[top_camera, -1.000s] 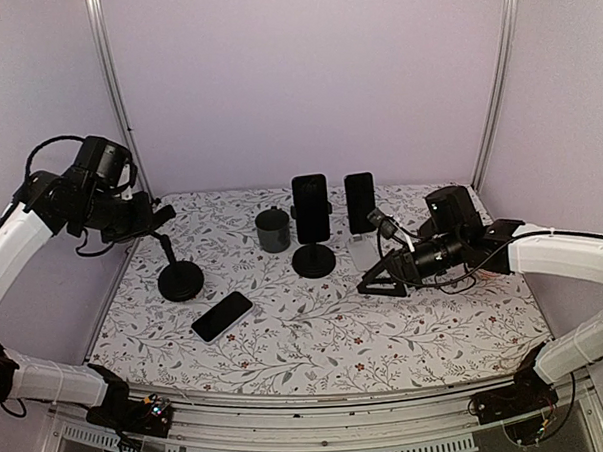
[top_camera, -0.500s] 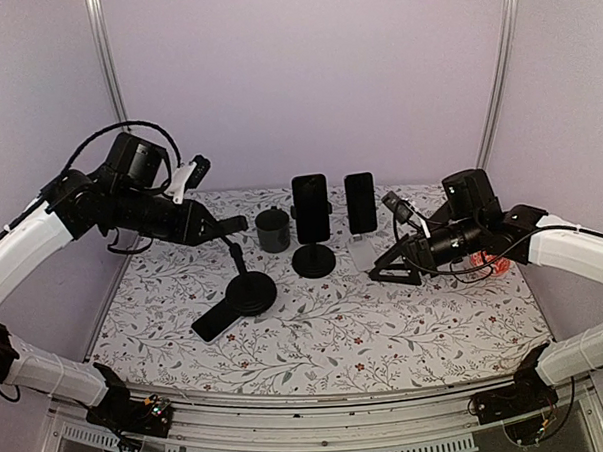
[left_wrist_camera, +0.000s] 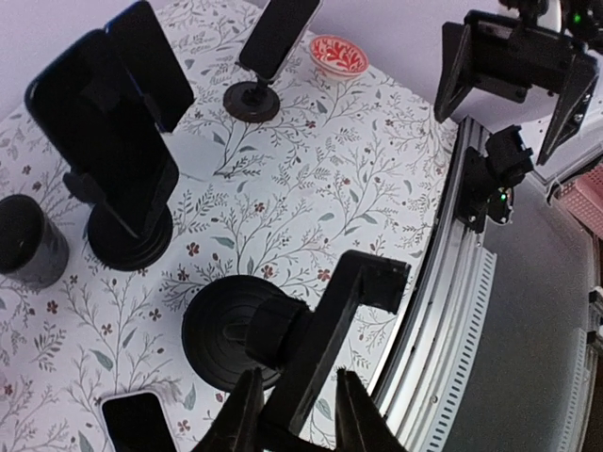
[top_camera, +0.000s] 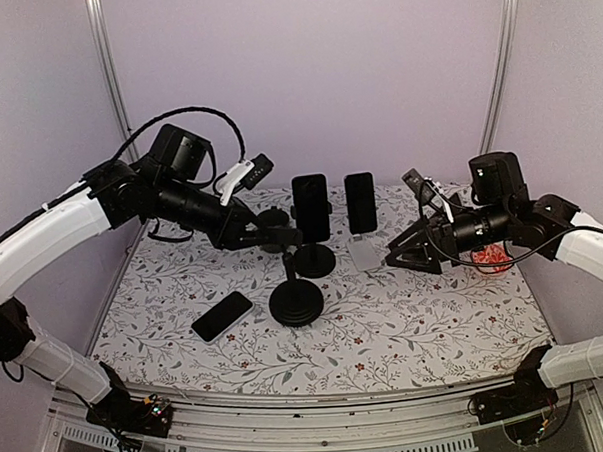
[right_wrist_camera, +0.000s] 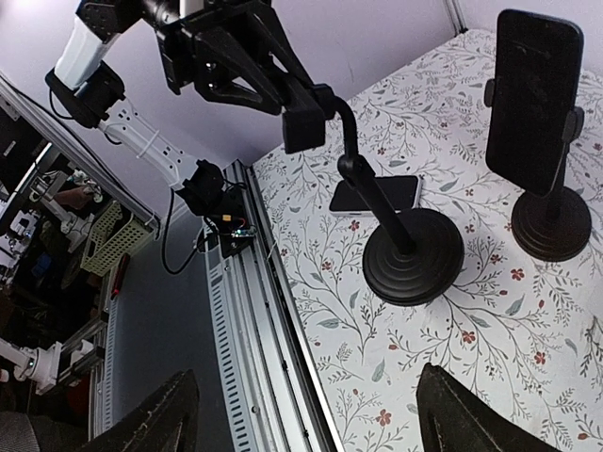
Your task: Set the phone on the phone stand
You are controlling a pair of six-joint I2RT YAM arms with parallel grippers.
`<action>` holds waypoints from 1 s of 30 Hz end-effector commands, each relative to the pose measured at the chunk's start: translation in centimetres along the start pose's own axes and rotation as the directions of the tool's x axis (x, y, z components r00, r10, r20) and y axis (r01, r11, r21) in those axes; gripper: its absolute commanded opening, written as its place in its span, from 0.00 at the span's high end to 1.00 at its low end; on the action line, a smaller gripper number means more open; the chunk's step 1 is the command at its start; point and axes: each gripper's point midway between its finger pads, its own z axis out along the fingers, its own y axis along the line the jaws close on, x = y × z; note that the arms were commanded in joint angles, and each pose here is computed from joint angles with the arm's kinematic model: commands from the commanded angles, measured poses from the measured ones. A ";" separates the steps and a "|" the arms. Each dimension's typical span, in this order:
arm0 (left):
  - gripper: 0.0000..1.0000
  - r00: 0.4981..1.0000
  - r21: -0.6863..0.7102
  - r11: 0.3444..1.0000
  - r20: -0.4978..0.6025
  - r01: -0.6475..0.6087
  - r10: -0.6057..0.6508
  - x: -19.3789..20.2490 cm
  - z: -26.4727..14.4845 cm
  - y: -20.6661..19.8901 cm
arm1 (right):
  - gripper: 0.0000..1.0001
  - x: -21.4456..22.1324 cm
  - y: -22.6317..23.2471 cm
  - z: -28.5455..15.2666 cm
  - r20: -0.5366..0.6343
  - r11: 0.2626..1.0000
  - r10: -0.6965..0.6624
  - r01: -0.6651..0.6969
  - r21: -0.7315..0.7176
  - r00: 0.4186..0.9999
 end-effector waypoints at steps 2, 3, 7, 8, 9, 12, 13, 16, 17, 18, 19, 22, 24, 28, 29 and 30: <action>1.00 0.963 0.056 0.972 0.159 -0.228 0.217 -5.4 -0.3 -2.6 | 0.19 -1.3 0.9 -1.1 0.028 0.998 -0.061 0.060 0.011 0.998; 1.00 0.961 0.060 0.969 0.158 -0.239 0.227 -5.6 0.1 -2.7 | 0.19 -1.1 0.8 -1.0 0.022 0.999 -0.053 0.053 0.007 0.998; 1.00 0.959 0.066 0.966 0.155 -0.250 0.238 -6.3 1.5 -2.5 | 0.19 -0.5 0.6 -0.7 0.008 1.000 -0.031 0.031 -0.001 0.999; 1.00 0.960 0.067 0.967 0.158 -0.246 0.233 -6.6 1.8 -2.5 | 0.19 -0.5 0.5 -0.7 0.009 1.000 -0.029 0.029 0.003 1.000; 1.00 0.962 0.070 0.969 0.156 -0.238 0.225 -6.7 2.3 -2.5 | 0.19 -0.5 0.3 -0.7 0.009 1.000 -0.026 0.026 0.013 1.000; 1.00 0.970 0.067 0.976 0.146 -0.206 0.194 -6.8 3.8 -2.3 | 0.20 -0.4 -0.2 -0.6 0.007 0.999 -0.018 0.018 0.039 1.000; 1.00 0.973 0.067 0.979 0.143 -0.193 0.182 -6.7 4.3 -2.3 | 0.20 -0.4 -0.3 -0.6 0.007 0.999 -0.018 0.018 0.043 1.000; 1.00 0.978 0.047 0.986 0.139 -0.162 0.154 -6.4 5.7 -1.9 | 0.21 -0.1 -0.7 -0.3 -0.003 0.999 -0.008 0.008 0.045 1.000; 1.00 0.980 0.038 0.989 0.140 -0.145 0.139 -6.2 6.1 -1.7 | 0.21 0.0 -0.8 -0.2 -0.008 0.999 -0.001 0.002 0.047 1.000; 1.00 0.982 0.036 0.991 0.145 -0.130 0.124 -6.1 6.4 -1.5 | 0.21 0.1 -1.0 -0.1 -0.011 0.999 0.004 -0.004 0.049 1.000; 1.00 0.981 0.032 0.992 0.154 -0.120 0.114 -6.1 6.6 -1.4 | 0.21 0.2 -1.1 0.0 -0.015 0.999 0.009 -0.009 0.048 1.000; 1.00 0.979 0.025 0.995 0.181 -0.098 0.092 -6.0 6.9 -1.1 | 0.22 0.5 -1.4 0.3 -0.021 0.999 0.018 -0.017 0.049 1.000; 1.00 0.978 0.024 0.996 0.189 -0.091 0.085 -5.9 7.2 -1.0 | 0.22 0.7 -1.7 0.6 -0.025 0.998 0.027 -0.025 0.050 0.999; 1.00 0.979 0.032 0.996 0.190 -0.080 0.073 -5.5 7.8 -0.9 | 0.22 1.1 -2.2 1.2 -0.030 0.998 0.039 -0.038 0.042 0.999; 1.00 0.979 0.035 0.996 0.193 -0.077 0.069 -5.4 7.9 -0.9 | 0.22 1.1 -2.3 1.4 -0.031 0.998 0.043 -0.042 0.040 0.999; 1.00 0.978 0.038 0.996 0.196 -0.076 0.067 -5.4 8.0 -1.0 | 0.22 1.1 -2.5 1.5 -0.030 0.998 0.044 -0.043 0.039 0.999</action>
